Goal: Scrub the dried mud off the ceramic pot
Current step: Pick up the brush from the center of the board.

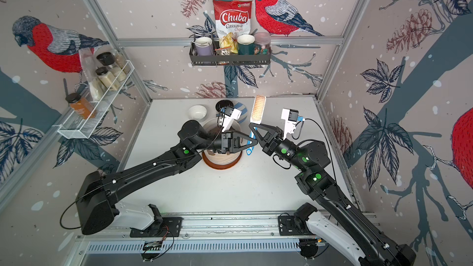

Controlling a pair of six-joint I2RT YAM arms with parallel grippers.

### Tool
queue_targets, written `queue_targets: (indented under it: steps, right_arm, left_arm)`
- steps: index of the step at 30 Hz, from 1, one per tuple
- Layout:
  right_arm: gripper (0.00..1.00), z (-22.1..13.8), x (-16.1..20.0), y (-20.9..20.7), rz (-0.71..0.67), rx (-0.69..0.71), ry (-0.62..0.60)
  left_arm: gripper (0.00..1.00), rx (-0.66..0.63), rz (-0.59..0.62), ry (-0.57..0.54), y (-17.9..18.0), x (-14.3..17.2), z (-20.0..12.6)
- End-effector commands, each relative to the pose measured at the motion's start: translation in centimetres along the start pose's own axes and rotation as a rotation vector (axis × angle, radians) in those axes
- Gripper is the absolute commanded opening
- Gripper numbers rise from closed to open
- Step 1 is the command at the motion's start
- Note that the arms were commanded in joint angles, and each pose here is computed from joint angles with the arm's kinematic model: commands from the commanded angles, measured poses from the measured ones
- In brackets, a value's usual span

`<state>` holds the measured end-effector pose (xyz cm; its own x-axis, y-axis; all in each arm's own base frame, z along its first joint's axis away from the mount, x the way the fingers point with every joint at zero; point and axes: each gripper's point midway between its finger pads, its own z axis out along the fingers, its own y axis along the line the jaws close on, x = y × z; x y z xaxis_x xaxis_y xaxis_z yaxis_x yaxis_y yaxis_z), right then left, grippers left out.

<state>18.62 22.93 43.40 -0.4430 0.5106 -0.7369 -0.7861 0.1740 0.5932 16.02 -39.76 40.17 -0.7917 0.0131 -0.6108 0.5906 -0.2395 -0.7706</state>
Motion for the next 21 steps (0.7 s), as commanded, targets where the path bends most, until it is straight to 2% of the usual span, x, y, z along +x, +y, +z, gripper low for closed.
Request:
queue_targets:
  steps: [1, 4, 7, 8, 11, 14, 21]
  right_arm:
    - [0.0, 0.0, -0.3, 1.3, -0.072, -0.042, 0.015]
    - [0.0, 0.0, 0.2, 0.7, -0.129, 0.006, 0.065]
    - [0.0, -0.1, 1.0, 0.2, -0.2, 0.042, 0.137]
    - [0.0, -0.1, 1.2, 0.1, -0.218, 0.048, 0.159]
    - [0.0, -0.2, 2.2, 0.0, -0.264, 0.049, 0.231]
    - [0.0, -0.3, 3.0, -0.6, -0.332, 0.09, 0.289]
    - [0.0, 0.0, 6.3, -4.2, -0.464, 0.289, 0.485]
  left_arm:
    - [0.46, 0.019, -0.005, -0.014, -1.0, -0.3, -0.1]
    - [0.68, 0.015, 0.033, -0.022, -1.4, 0.0, -0.7]
    - [0.83, -0.001, 0.063, -0.032, -2.0, -0.1, -1.7]
    - [0.94, -0.007, 0.068, -0.041, -2.3, -0.4, -2.1]
    - [0.96, -0.035, 0.096, -0.083, -3.0, -1.2, -3.5]
    - [0.96, -0.116, 0.129, -0.103, -2.6, -1.6, -4.5]
    - [0.97, -0.514, 0.174, -0.144, 1.2, -2.6, -7.8]
